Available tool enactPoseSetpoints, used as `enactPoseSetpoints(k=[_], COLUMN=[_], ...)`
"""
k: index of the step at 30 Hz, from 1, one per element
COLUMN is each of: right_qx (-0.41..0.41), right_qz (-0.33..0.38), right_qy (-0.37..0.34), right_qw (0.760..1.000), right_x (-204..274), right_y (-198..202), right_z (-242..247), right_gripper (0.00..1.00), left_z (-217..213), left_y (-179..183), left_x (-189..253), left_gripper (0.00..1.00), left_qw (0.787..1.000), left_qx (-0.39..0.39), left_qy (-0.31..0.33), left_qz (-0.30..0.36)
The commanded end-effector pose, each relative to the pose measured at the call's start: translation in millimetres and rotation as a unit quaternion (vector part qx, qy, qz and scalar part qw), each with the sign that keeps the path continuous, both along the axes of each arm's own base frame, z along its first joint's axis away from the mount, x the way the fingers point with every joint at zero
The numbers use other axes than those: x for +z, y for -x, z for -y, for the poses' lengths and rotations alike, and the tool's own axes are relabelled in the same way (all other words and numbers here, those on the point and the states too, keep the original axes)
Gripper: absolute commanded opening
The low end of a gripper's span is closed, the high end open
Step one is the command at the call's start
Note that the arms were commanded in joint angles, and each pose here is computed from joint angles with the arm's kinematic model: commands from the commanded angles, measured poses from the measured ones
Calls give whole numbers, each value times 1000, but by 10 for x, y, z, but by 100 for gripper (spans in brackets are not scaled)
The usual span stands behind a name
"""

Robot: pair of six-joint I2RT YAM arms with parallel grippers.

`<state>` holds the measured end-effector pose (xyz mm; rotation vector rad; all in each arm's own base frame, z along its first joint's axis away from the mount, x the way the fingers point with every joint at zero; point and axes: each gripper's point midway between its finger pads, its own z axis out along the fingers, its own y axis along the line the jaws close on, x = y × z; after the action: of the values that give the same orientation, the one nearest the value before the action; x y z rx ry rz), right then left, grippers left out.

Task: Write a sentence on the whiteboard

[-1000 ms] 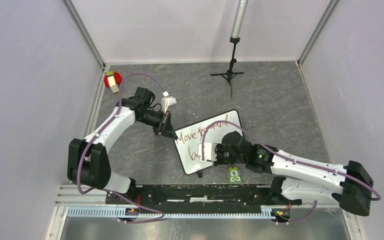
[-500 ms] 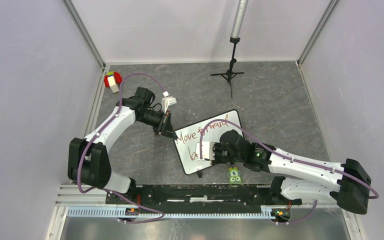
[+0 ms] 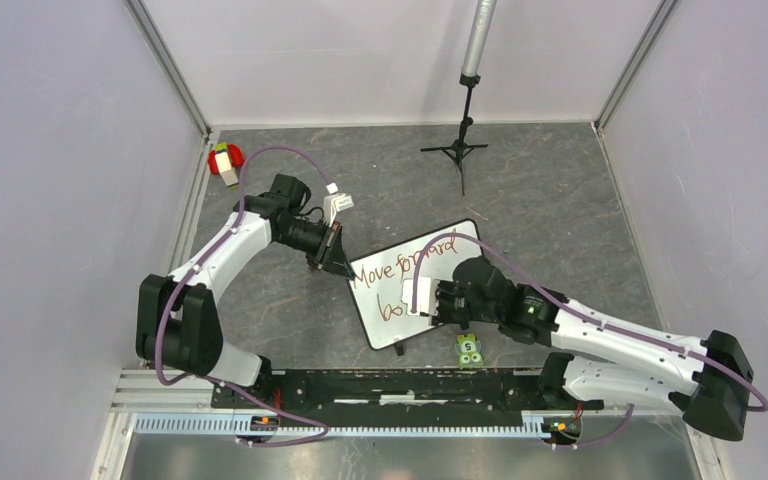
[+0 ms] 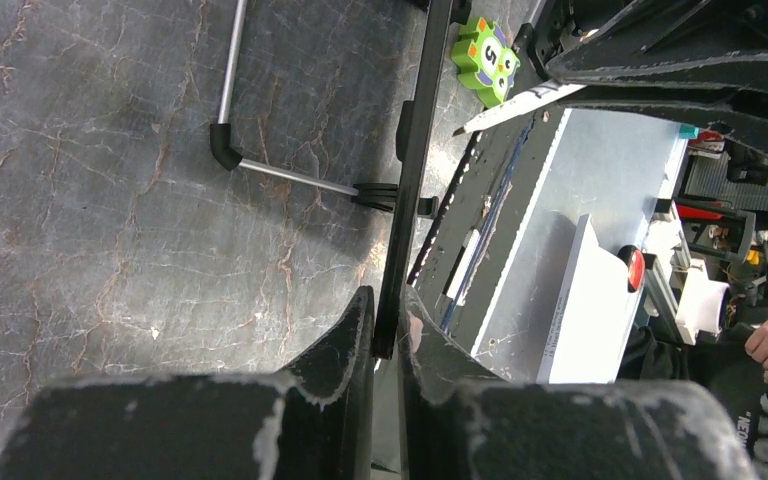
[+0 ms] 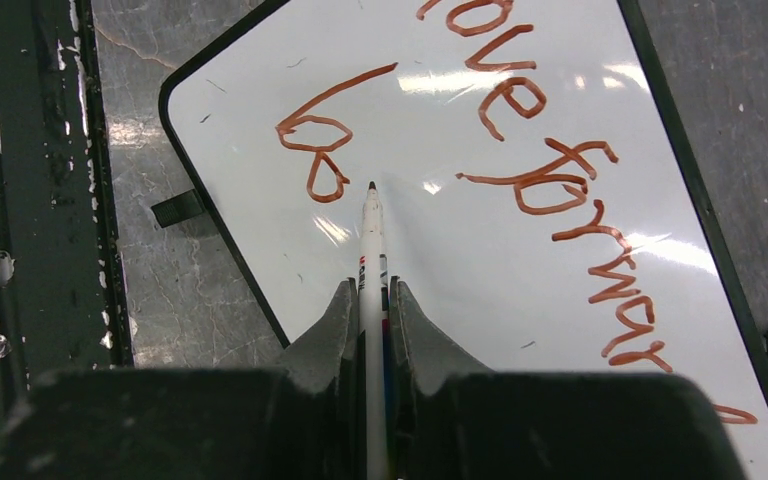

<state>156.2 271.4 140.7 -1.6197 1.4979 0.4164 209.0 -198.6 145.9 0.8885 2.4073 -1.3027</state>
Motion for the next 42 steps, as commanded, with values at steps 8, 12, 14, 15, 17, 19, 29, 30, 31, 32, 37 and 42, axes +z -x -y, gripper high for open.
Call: enactPoseSetpoints(k=[8, 12, 14, 15, 17, 19, 29, 30, 31, 32, 37, 42], right_qx=[-53, -52, -50, -51, -51, -48, -17, -13, -10, -7, -3, -28], right_qz=[14, 13, 11, 10, 8, 6, -18, -22, -24, -27, -22, 10], right_qy=[-34, -36, -31, -26, -19, -10, 34, 39, 42, 44, 50, 18], right_qw=[998, 998, 998, 998, 999, 999, 999, 999, 999, 999, 999, 999], right_x=[224, 230, 188, 151, 90, 33, -267, -298, -316, -335, -328, -3], right_y=[-217, -226, -223, -224, -223, -215, -47, -24, -7, 12, 30, -89], right_z=[30, 2, -1, 7, 19, 35, 164, 180, 191, 202, 250, 228], right_gripper=[0, 0, 0, 0, 0, 0, 0, 0, 0, 0, 0, 0], left_z=[1, -2, 3, 1, 1, 1, 5, 5, 6, 7, 8, 13], left_y=[-103, -103, -102, -105, -104, -103, -109, -109, -110, -114, -115, -117], left_x=[0, -5, -2, -1, -4, -4, -7, -7, -4, -6, -5, 1], left_gripper=[2, 2, 3, 3, 3, 2, 2, 2, 2, 2, 2, 2], left_qw=[999, 999, 999, 999, 999, 999, 999, 999, 999, 999, 999, 999], left_qx=[-15, -15, -16, -15, -16, -16, -16, -16, -16, -16, -16, -16], left_qy=[-8, -9, -8, -8, -9, -9, -8, -8, -8, -8, -8, -8], left_qz=[35, 35, 36, 36, 36, 36, 35, 35, 35, 35, 34, 34])
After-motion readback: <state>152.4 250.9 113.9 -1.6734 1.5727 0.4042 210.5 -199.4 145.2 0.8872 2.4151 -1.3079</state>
